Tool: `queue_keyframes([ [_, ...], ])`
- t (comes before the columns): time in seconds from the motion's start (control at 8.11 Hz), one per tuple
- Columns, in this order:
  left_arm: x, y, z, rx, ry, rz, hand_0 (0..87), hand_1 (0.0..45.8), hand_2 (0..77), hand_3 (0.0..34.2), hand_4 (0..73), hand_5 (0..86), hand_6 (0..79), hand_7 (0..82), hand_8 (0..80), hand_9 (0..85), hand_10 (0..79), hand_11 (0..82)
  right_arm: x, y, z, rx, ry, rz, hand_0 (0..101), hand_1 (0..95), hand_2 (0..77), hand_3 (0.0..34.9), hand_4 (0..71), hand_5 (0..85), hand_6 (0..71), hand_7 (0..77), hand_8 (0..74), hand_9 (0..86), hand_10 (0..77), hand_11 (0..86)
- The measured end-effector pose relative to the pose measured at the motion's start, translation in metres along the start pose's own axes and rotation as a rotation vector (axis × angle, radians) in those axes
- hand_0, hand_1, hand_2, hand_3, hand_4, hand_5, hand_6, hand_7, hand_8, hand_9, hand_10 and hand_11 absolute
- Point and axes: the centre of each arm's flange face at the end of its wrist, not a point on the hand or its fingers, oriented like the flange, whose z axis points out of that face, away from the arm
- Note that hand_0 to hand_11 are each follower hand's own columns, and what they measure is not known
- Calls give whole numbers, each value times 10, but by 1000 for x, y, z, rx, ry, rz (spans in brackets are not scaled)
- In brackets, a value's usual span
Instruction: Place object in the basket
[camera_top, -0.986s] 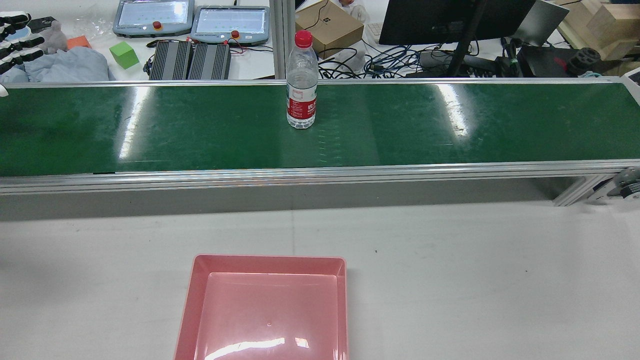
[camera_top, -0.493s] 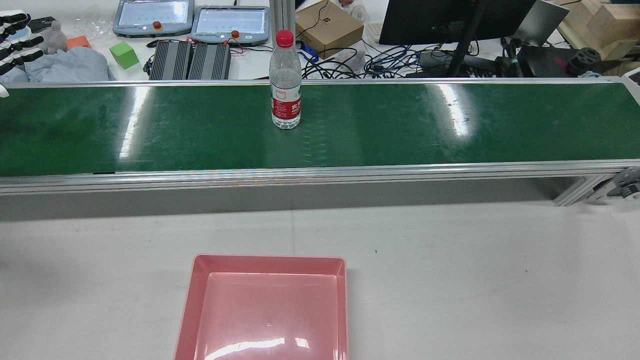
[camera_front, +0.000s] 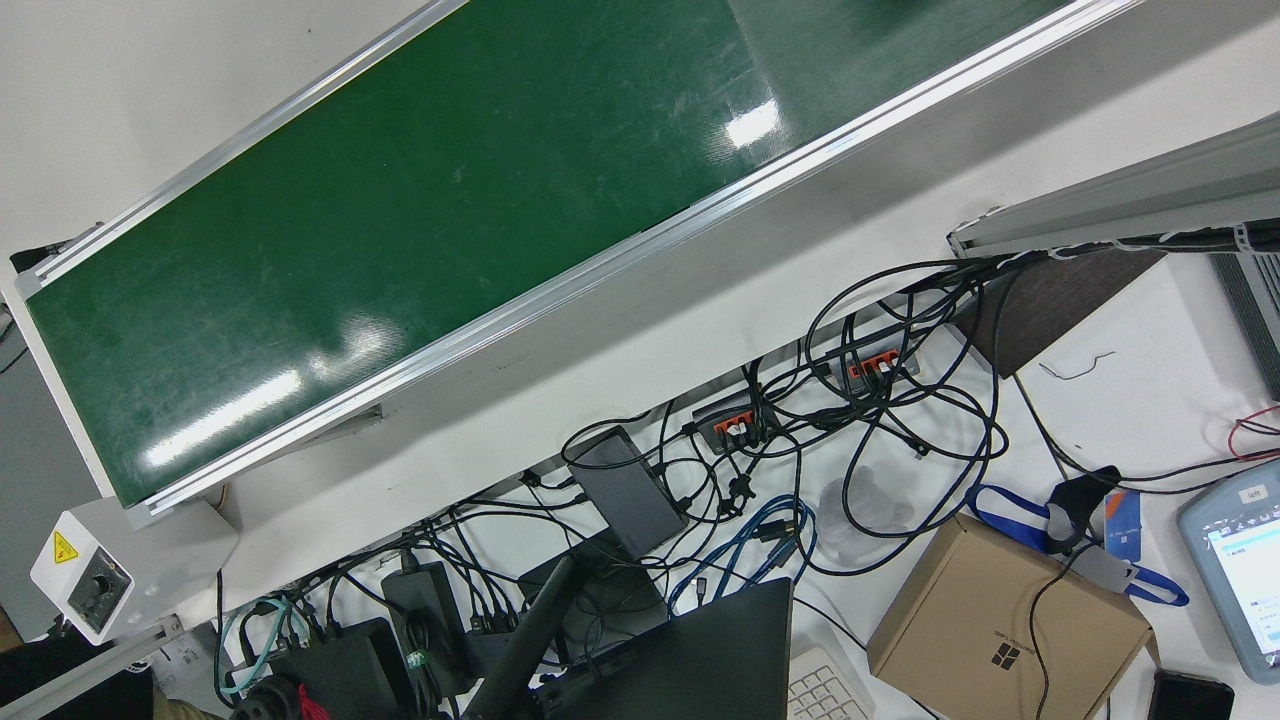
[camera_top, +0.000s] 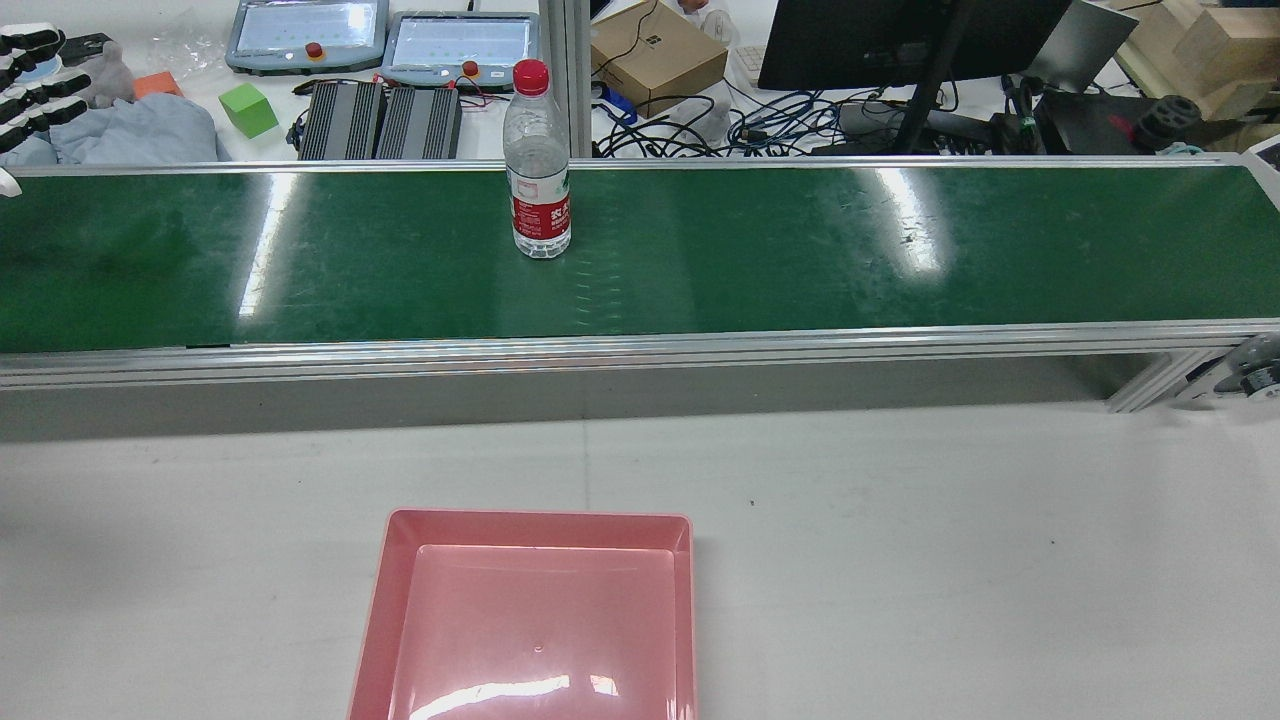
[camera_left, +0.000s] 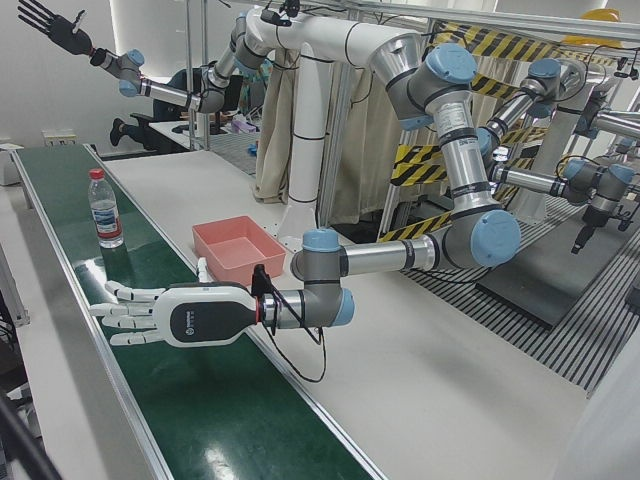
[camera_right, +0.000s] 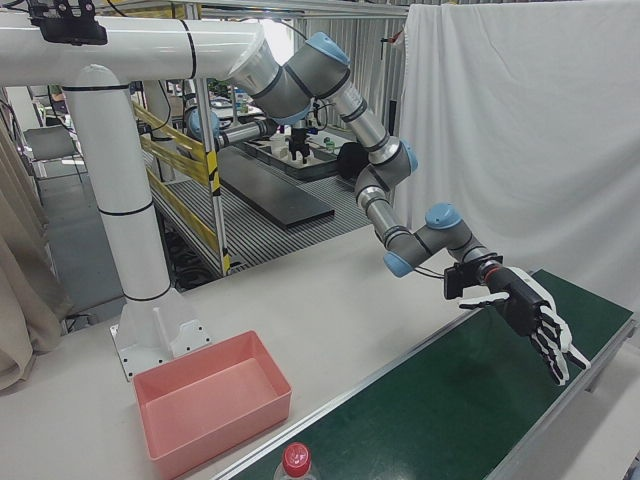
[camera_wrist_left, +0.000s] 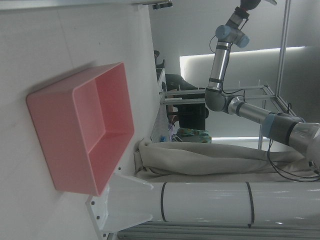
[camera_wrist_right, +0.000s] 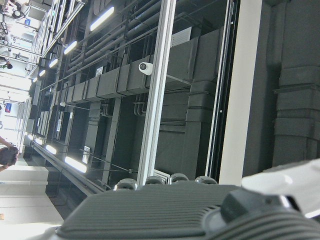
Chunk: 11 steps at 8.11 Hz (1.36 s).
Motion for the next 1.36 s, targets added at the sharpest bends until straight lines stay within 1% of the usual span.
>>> queue_keyframes([
  [0.12,0,-1,0,2,-1,0,648,131,5,87,27,251,49,33,98,125,49,104,0,0,0,0,0,0,3,0,5,1,5,0,0,5,0,0,0,0],
  [0.25,0,-1,0,2,-1,1,646,131,5,75,65,251,60,33,120,142,60,109,0,0,0,0,0,0,3,0,5,1,5,0,0,5,0,0,0,0],
  [0.37,-1,0,0,2,-1,0,648,131,5,79,65,251,60,33,120,142,60,109,0,0,0,0,0,0,3,0,5,1,5,0,0,5,0,0,0,0],
  [0.62,-3,1,1,-2,-5,-2,647,131,5,76,65,251,60,33,120,142,60,109,0,0,0,1,0,0,3,0,5,1,5,0,0,5,0,0,0,0],
  [0.74,-5,5,6,-10,-6,-4,638,120,5,69,65,251,60,33,125,142,60,114,0,0,0,0,0,0,3,0,11,2,5,0,0,5,0,0,0,0],
  [0.99,-18,13,16,-20,-27,-3,647,120,5,69,65,256,60,33,125,142,60,109,0,0,0,1,0,0,3,0,5,1,5,0,0,5,0,0,0,0],
  [1.11,-24,17,22,-22,-37,7,669,136,5,68,65,256,60,33,125,142,60,114,0,0,0,1,0,0,3,0,5,1,5,0,0,5,0,0,0,0],
  [1.23,-27,23,28,-27,-41,16,671,136,5,69,65,256,60,33,125,142,60,114,0,0,0,1,0,0,3,0,11,2,5,0,0,5,0,0,0,0],
  [1.36,-28,27,33,-32,-43,21,659,136,5,77,33,256,60,33,98,114,60,114,0,0,0,0,0,0,3,0,11,2,5,0,0,5,0,0,0,0],
])
